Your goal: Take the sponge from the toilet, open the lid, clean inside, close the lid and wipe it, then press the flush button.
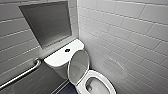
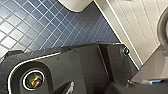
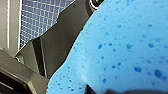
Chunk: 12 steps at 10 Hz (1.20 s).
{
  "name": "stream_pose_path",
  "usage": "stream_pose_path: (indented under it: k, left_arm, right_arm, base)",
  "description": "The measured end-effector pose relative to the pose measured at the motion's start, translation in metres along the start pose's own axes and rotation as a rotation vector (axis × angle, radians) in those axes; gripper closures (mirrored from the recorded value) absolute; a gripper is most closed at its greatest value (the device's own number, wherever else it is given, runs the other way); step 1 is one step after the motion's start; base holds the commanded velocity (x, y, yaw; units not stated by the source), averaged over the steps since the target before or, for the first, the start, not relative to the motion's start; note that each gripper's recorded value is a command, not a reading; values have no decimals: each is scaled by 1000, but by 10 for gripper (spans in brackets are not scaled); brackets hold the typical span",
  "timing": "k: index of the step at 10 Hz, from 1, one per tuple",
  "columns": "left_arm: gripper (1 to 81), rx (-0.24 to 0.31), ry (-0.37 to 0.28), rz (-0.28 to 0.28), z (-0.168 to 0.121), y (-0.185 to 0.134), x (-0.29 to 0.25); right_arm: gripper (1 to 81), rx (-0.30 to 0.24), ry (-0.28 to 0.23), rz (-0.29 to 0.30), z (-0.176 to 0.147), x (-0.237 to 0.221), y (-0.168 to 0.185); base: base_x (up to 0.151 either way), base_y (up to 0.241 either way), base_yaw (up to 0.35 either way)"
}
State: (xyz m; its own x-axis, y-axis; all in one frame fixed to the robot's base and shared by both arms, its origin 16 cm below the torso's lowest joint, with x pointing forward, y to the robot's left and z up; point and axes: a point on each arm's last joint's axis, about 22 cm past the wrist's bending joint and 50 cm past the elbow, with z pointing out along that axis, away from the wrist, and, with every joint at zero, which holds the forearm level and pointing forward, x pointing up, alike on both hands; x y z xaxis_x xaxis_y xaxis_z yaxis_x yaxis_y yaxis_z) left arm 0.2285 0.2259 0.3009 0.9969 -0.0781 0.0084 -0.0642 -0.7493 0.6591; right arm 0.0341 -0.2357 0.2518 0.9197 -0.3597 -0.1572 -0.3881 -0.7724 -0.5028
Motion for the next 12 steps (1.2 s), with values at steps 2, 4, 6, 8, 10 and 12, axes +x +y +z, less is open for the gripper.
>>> stream_pose_path:
  k: [2, 4, 6, 8, 10, 12]
  left_arm:
    - [10, 0, -30, 9, 15, 4, -25]
    - [10, 5, -62, -7, 25, 6, -54]
    - [10, 10, -94, -31, 36, 9, -85]
    - [10, 30, -104, -34, 45, 4, -93]
    - [10, 52, -111, -36, 52, -3, -98]
    - [10, 49, -153, -69, 61, 2, -124]
  right_arm:
    - [811, 0, 2, 0, 0, 2, 0]
    - [811, 1, 9, 0, 1, 9, 0]
    - [811, -5, 11, -3, 1, 9, 3]
    - [811, -6, 11, -4, 1, 10, 3]
    - [811, -8, 11, -4, 0, 10, 4]
    - [811, -1, 13, 10, -6, 10, 8]
  base:
    - [0, 0, 0]
    - [0, 0, 0]
    - [0, 0, 0]
    - [0, 0, 0]
    - [0, 0, 0]
    - [0, 0, 0]
